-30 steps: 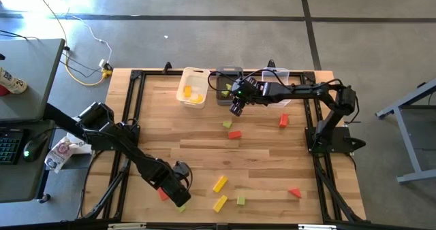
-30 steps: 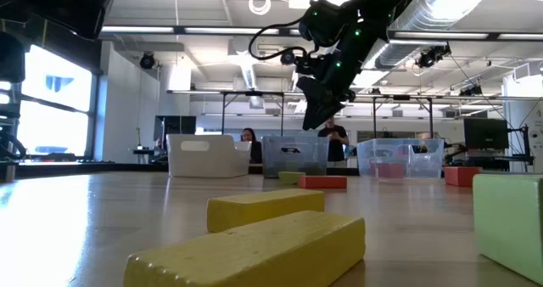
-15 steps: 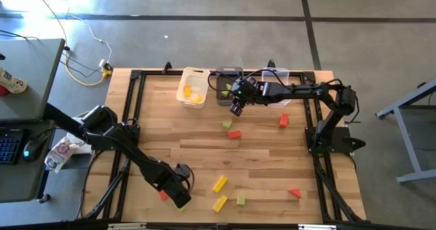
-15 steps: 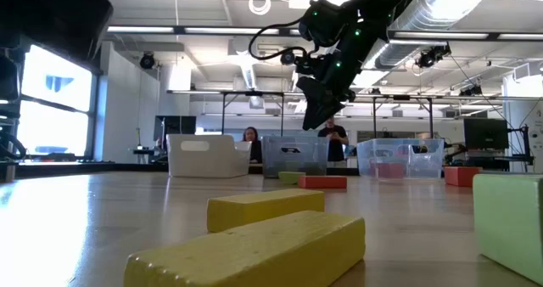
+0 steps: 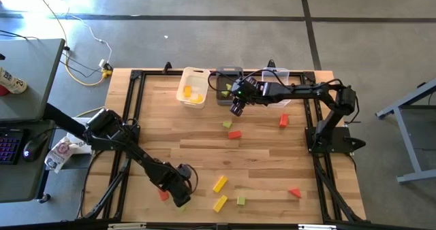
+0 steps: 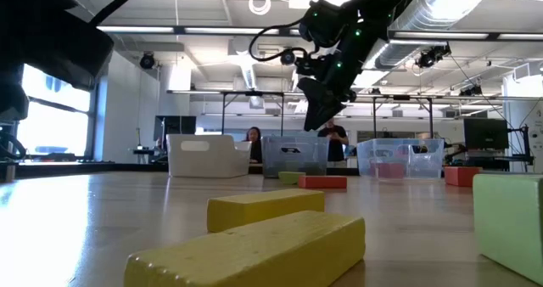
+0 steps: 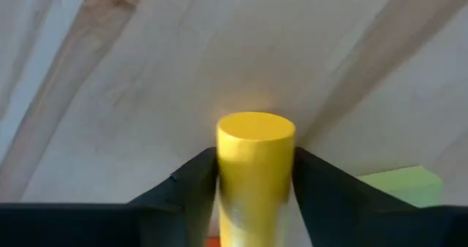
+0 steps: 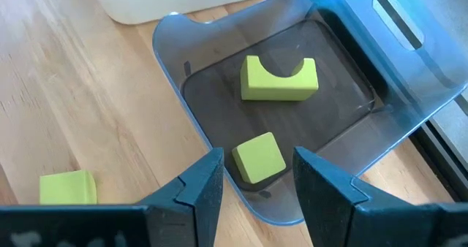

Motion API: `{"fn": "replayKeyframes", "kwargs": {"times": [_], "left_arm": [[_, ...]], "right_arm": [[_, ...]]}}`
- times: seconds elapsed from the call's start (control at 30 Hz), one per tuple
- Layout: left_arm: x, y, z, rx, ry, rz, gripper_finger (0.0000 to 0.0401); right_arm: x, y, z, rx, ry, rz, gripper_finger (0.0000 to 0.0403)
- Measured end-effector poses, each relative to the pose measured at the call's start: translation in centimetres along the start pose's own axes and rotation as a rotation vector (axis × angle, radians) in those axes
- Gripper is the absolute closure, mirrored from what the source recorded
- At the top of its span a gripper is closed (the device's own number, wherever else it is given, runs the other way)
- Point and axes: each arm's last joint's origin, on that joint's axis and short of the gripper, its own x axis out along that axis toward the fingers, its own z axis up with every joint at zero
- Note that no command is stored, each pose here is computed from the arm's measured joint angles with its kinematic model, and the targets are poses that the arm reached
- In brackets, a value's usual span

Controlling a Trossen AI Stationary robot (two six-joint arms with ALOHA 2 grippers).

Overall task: Sort & place blocks by color
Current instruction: Put the yellow block into the white bin

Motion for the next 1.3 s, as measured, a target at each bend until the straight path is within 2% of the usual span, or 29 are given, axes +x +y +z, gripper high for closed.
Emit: {"fn": "replayKeyframes", "kwargs": {"times": [0.17,0.37,0.67,0.9,1.0,1.3], "left_arm": [[0.0,0.2,0.6,0.028,-0.004,0.002,0.0301],[-0.1,0.4,1.2,0.058,-0.012,0.003,0.0301],[-1.7,2.0,3.2,0.089,-0.033,0.041,0.0296],[-3.7,4.6,6.3,0.109,-0.092,0.107,0.0296],[-4.9,5.7,7.9,0.12,-0.14,0.104,0.0294],[-9.5,11.4,12.9,0.072,-0.336,0.152,0.0293]], "right_arm": [[0.0,0.0,-0.3,-0.01,0.025,-0.002,0.0254],[-0.4,0.5,-0.3,-0.082,0.02,0.007,0.0254],[-4.4,1.2,0.4,-0.136,-0.074,0.043,0.0254],[-7.4,0.9,0.2,-0.149,-0.099,0.059,0.0254],[-8.0,0.6,0.0,-0.154,-0.086,0.062,0.0254],[-8.3,0.6,-0.6,-0.17,-0.031,0.111,0.0254]]}}
